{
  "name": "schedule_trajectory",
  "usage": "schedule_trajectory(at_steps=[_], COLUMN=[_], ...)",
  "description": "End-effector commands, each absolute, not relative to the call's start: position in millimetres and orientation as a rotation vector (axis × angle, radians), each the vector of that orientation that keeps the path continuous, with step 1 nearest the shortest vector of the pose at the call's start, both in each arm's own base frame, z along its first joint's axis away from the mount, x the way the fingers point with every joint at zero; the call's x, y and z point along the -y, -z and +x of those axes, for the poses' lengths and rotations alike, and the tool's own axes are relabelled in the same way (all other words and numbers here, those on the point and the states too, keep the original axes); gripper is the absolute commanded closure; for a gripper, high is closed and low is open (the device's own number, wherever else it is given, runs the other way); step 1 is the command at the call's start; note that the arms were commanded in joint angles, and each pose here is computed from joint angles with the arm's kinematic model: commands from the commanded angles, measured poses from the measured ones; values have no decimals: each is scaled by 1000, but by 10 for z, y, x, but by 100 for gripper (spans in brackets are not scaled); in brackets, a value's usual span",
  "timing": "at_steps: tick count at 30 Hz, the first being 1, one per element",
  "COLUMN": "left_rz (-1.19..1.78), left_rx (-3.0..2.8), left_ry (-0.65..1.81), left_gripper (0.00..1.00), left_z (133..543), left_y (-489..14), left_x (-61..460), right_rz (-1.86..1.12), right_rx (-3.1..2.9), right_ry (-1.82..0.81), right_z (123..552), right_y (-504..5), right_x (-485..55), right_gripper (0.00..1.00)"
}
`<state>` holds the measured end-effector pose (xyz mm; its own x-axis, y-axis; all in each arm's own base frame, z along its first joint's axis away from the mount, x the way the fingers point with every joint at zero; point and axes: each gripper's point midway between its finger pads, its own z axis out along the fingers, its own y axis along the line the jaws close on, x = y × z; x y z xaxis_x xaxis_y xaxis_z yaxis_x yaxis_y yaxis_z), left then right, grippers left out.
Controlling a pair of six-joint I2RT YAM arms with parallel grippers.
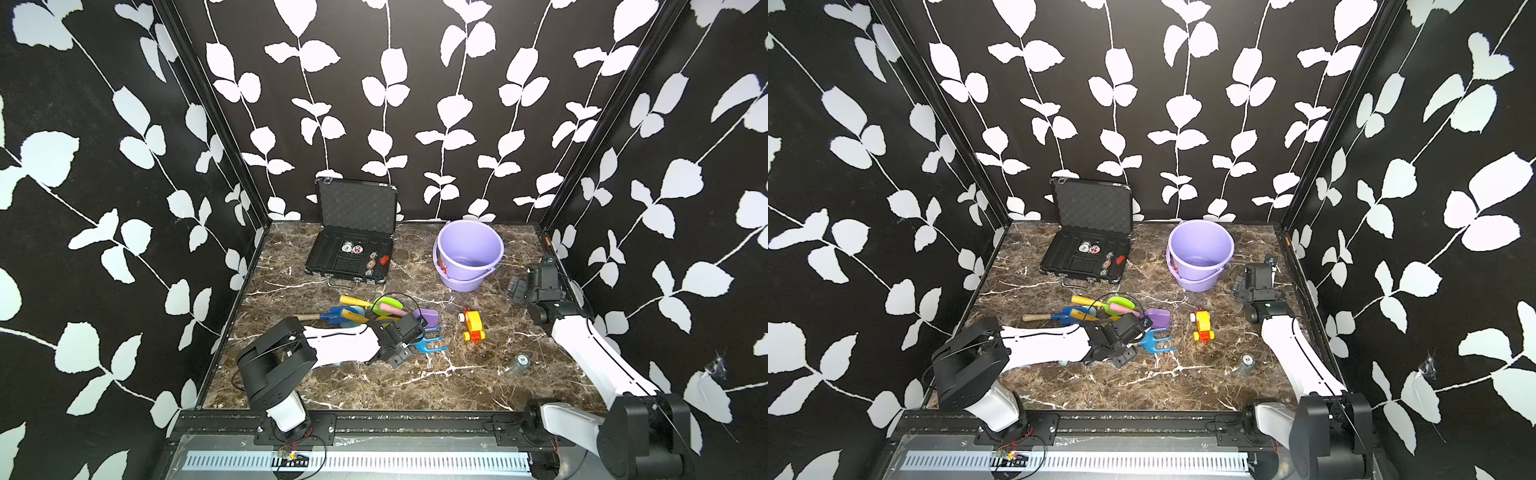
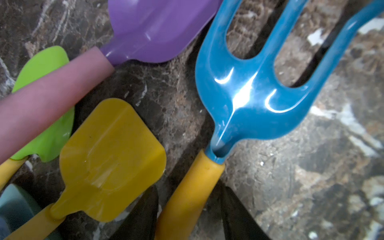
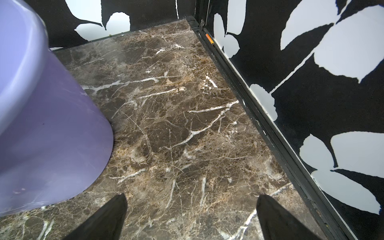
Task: Organize the gardening tools
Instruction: Pick up the gardening tool from the center of the board.
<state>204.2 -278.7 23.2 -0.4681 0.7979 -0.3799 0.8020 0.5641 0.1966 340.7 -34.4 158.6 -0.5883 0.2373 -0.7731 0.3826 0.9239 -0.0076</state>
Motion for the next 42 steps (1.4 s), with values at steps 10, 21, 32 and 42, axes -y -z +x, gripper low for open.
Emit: schedule_trajectory(at_steps=[10,21,32,42], left_rz=[1338,1344,1242,1068], left_rx=[-2420,-2364,-2211,-2082], left_ry=[62,25,130,130], left_gripper=[69,93,100,100], left_z=[1884,1980,2039,2159], left_y=[-128,-157,-635,-1090], left_x=[2714,2743,2789,2660], right_rz=[458,417,324,227], right_rx=[-2205,-2206,-2176,-2127], right_ry=[220,169,65,-88], right_z=[3454,3464,3402,3294], right_y=[-1692,-1741,-1942,-2170], right_x=[351,259,24,-265], right_gripper=[0,1,1,2])
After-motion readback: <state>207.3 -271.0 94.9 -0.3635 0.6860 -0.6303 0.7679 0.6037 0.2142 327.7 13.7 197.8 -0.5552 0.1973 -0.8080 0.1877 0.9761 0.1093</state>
